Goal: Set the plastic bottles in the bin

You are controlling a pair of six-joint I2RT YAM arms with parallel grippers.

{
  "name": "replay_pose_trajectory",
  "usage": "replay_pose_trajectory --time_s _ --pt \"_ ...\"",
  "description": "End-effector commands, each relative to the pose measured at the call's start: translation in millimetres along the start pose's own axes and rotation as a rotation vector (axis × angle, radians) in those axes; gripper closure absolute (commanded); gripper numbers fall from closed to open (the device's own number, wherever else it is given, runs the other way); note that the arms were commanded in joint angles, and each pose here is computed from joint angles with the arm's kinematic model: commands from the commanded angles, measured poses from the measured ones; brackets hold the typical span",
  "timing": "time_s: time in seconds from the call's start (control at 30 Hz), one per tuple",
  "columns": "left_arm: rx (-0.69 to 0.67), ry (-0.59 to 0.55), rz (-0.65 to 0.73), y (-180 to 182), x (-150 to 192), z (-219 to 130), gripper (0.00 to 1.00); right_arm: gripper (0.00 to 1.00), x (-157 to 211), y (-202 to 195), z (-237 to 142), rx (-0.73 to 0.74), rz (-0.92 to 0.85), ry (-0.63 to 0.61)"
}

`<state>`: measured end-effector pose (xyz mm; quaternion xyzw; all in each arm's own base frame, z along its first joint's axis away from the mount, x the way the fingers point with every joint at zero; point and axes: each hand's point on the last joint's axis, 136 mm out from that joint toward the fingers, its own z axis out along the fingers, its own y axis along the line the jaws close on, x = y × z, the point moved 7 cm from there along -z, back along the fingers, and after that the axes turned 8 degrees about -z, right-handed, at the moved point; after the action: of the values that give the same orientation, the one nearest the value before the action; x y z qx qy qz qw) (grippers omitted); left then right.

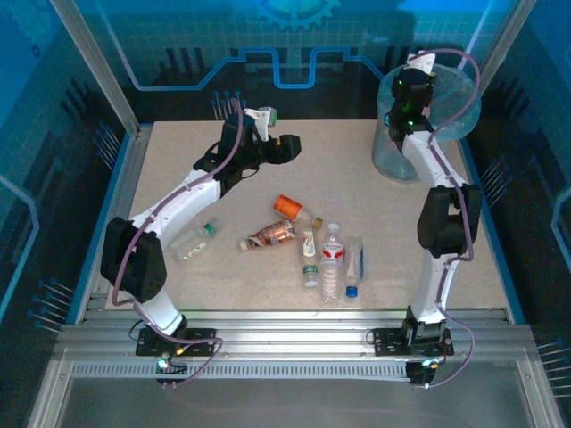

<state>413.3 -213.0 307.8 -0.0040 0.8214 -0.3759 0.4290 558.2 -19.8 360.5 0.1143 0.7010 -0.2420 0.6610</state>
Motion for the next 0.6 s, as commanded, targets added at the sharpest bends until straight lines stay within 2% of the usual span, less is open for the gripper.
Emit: replay_pose_trajectory --time_s 0.0,0.1,0.2,0.27,0.33,0.57 --pt "0.017 -0.014 0.009 -7 -13 -1 0.28 0.63 -14 -10 10 0.124 -0.030 -0.009" --pt "0.012 -0.017 0.013 -7 -16 -2 0.28 0.52 -16 -12 15 0.166 -0.055 0.018" --pt "0.014 -0.017 0.013 -9 -18 -2 0.28 0.32 -14 -14 16 0.199 -0.069 0.049" --pt "0.016 -0.017 0.014 -9 -19 -4 0.28 0.22 -15 -16 13 0.207 -0.060 0.053" --pt "0.016 -0.016 0.015 -9 -19 -5 0.28 0.19 -18 -17 9 0.195 -0.044 0.049" --pt "0.003 -0.021 0.006 -1 -15 -11 0.27 0.21 -30 -12 -3 0.145 -0.018 0.032"
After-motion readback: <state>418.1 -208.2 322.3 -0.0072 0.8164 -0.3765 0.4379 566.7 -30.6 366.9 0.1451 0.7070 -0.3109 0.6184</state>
